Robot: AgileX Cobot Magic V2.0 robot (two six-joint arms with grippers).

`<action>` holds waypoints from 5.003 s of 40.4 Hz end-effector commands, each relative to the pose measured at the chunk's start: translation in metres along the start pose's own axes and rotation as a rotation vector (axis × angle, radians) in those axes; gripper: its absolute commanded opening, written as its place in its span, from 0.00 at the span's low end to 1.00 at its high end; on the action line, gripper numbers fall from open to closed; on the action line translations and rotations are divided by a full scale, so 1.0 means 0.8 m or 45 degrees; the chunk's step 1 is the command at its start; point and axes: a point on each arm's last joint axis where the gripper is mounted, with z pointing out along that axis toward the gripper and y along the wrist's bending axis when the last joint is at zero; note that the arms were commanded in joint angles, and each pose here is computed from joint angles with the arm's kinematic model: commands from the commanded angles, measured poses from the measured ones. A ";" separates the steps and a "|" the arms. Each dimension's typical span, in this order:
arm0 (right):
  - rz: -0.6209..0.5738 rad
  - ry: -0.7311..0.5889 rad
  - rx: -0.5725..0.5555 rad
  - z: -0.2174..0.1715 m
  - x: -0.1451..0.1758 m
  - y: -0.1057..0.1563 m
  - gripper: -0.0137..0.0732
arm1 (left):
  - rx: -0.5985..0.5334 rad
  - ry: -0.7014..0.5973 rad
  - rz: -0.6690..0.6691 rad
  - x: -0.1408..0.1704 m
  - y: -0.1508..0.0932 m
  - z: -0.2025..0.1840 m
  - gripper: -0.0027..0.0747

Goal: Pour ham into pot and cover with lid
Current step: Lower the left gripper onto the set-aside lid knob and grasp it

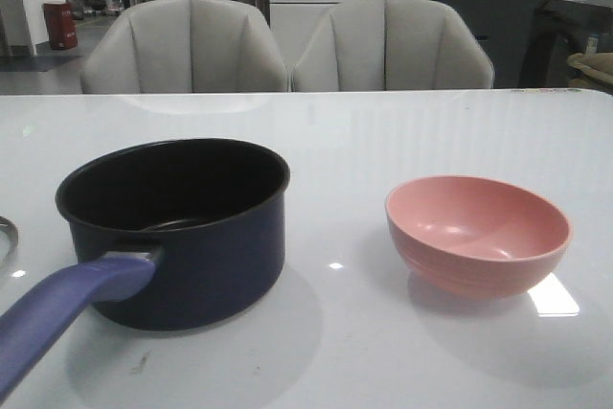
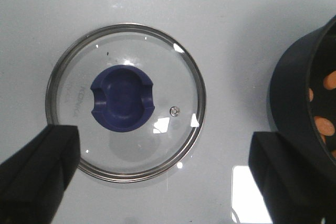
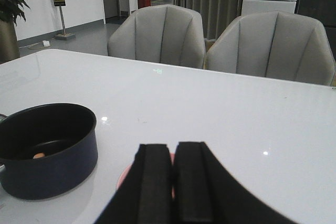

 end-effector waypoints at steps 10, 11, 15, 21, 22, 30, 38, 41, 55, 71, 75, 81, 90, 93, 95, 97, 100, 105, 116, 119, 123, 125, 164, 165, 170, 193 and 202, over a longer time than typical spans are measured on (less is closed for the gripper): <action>-0.002 -0.108 0.021 -0.001 -0.018 -0.001 0.33 | -0.029 0.171 -0.131 -0.032 0.031 0.043 0.93; -0.002 -0.108 0.021 -0.001 -0.018 -0.001 0.33 | -0.031 0.185 -0.143 -0.034 0.035 0.046 0.93; -0.002 -0.108 0.021 -0.001 -0.018 -0.001 0.33 | -0.032 0.219 -0.134 -0.039 0.039 0.056 0.93; -0.002 -0.108 0.021 -0.001 -0.018 -0.001 0.33 | -0.031 0.258 -0.137 -0.048 0.041 0.073 0.93; -0.002 -0.108 0.021 -0.001 -0.018 -0.001 0.33 | -0.030 0.274 -0.138 -0.048 0.041 0.077 0.93; -0.002 -0.108 0.021 -0.001 -0.018 -0.001 0.33 | -0.001 0.375 -0.165 -0.050 0.042 0.104 0.93; -0.002 -0.108 0.021 -0.001 -0.018 -0.001 0.33 | 0.010 0.446 -0.180 -0.046 0.043 0.129 0.93; -0.002 -0.108 0.021 -0.001 -0.018 -0.001 0.33 | 0.009 0.470 -0.183 -0.045 0.044 0.138 0.93; -0.002 -0.108 0.021 -0.001 -0.018 -0.001 0.33 | 0.011 0.503 -0.194 -0.042 0.046 0.163 0.80; -0.002 -0.108 0.021 -0.001 -0.018 -0.001 0.33 | 0.009 0.499 -0.195 -0.043 0.047 0.168 0.42; -0.002 -0.108 0.021 -0.001 -0.018 -0.001 0.33 | 0.010 0.503 -0.195 -0.042 0.047 0.168 0.41; -0.002 -0.108 0.021 -0.001 -0.018 -0.001 0.33 | 0.010 0.508 -0.195 -0.042 0.047 0.167 0.41; -0.002 -0.108 0.021 -0.001 -0.018 -0.001 0.33 | 0.011 0.483 -0.190 -0.044 0.046 0.157 0.41; -0.002 -0.108 0.021 -0.001 -0.018 -0.001 0.33 | 0.011 0.456 -0.187 -0.047 0.045 0.151 0.41; -0.002 -0.108 0.021 -0.001 -0.018 -0.001 0.33 | 0.011 0.438 -0.183 -0.048 0.045 0.146 0.41; -0.002 -0.108 0.021 -0.001 -0.018 -0.001 0.33 | 0.012 0.428 -0.177 -0.049 0.044 0.142 0.41; -0.002 -0.108 0.021 -0.001 -0.018 -0.001 0.33 | 0.012 0.413 -0.176 -0.050 0.044 0.137 0.41; -0.002 -0.108 0.021 -0.001 -0.018 -0.001 0.33 | 0.013 0.386 -0.162 -0.052 0.043 0.128 0.41; -0.002 -0.108 0.021 -0.001 -0.018 -0.001 0.33 | 0.015 0.366 -0.152 -0.053 0.042 0.118 0.41; -0.002 -0.108 0.021 -0.001 -0.018 -0.001 0.33 | 0.014 0.355 -0.152 -0.054 0.042 0.118 0.41; -0.002 -0.108 0.021 -0.001 -0.018 -0.001 0.33 | 0.008 0.336 -0.148 -0.055 0.043 0.120 0.41; -0.002 -0.108 0.021 -0.001 -0.018 -0.001 0.33 | 0.007 0.339 -0.149 -0.055 0.043 0.124 0.41; -0.002 -0.108 0.021 -0.001 -0.018 -0.001 0.33 | -0.086 0.378 0.059 -0.052 0.025 0.186 0.41; -0.002 -0.108 0.021 -0.001 -0.018 -0.001 0.33 | -0.086 0.378 0.059 -0.052 0.025 0.186 0.41; -0.002 -0.108 0.021 -0.001 -0.018 -0.001 0.33 | -0.085 0.400 0.061 -0.051 0.024 0.186 0.41; -0.002 -0.108 0.021 -0.001 -0.018 -0.001 0.33 | -0.086 0.306 0.064 -0.059 0.021 0.138 0.41; -0.002 -0.108 0.021 -0.001 -0.018 -0.001 0.33 | -0.086 0.249 0.066 -0.063 0.019 0.114 0.41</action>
